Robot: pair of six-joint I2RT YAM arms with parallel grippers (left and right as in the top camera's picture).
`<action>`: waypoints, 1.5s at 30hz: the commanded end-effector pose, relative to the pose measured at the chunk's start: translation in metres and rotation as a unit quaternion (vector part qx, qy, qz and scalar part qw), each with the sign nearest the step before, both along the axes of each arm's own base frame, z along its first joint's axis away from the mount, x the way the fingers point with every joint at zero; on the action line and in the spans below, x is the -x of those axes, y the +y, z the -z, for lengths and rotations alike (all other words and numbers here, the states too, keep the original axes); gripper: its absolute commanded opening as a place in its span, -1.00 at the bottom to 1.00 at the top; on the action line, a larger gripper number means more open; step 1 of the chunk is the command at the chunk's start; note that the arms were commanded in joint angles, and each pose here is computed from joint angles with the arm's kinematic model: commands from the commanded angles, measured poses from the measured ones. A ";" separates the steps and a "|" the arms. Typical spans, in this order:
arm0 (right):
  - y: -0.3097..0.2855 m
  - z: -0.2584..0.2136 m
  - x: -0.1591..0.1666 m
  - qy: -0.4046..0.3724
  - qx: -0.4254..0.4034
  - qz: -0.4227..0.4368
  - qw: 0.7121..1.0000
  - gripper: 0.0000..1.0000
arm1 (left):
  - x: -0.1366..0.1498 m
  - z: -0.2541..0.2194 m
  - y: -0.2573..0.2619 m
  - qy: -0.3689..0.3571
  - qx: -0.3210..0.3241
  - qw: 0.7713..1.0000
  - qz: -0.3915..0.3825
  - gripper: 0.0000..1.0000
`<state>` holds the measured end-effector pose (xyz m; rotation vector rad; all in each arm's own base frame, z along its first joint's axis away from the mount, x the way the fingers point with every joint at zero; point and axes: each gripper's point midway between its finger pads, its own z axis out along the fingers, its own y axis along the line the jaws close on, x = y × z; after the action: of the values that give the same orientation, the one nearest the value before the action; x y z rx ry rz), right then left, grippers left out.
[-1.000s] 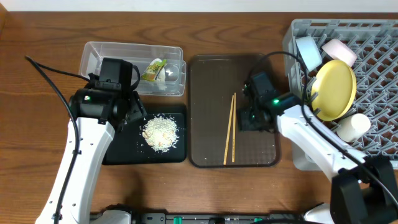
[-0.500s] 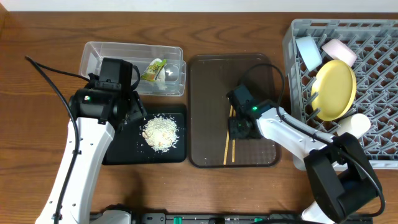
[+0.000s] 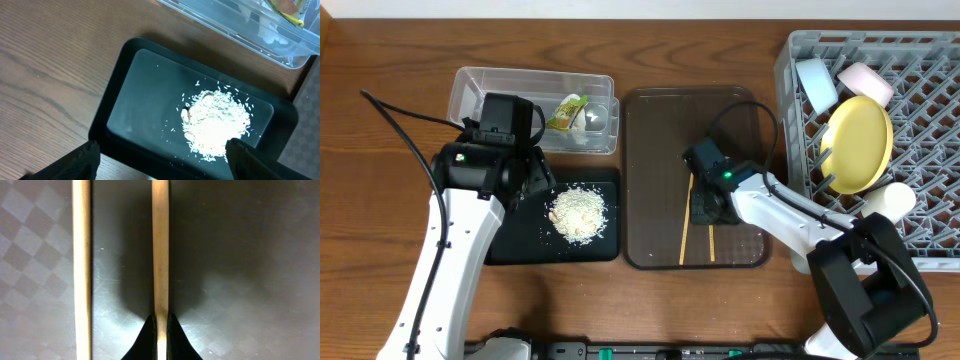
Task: Sort waste into correct bins and load items into the dishwasher rack
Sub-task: 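Carry the chopstick to the rack and drop it in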
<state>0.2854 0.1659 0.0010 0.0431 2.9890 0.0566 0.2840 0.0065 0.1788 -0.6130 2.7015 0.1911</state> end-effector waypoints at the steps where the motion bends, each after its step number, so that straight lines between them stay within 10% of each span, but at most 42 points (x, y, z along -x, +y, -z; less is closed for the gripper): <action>1: -0.015 -0.023 -0.017 -0.031 0.009 -0.003 0.999 -0.98 | 0.001 0.003 0.004 0.006 -0.008 1.000 -0.007 0.65; 12: -0.109 -0.152 -0.074 -0.150 0.034 -0.043 0.987 -0.98 | 0.001 0.002 0.004 0.006 -0.007 1.000 -0.007 0.65; 23: -0.190 -0.134 -0.078 -0.113 0.065 0.018 0.991 -0.95 | 0.001 0.003 0.004 0.006 -0.007 1.000 -0.007 0.65; 28: -0.190 -0.125 -0.083 -0.106 0.064 0.018 0.992 -0.70 | 0.001 0.003 0.004 0.006 -0.007 1.000 -0.007 0.65; 33: -0.189 -0.136 -0.091 -0.135 0.061 0.019 0.989 0.00 | 0.001 0.003 0.004 0.006 -0.007 1.000 -0.007 0.65; 45: -0.075 -0.154 -0.083 -0.158 -0.085 -0.047 0.983 0.01 | 0.001 0.003 0.001 0.005 0.002 1.000 -0.004 0.65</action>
<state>0.3774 0.0546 0.1523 -0.0432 2.6583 0.1643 0.2838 0.0058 0.1786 -0.6124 2.7038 0.1853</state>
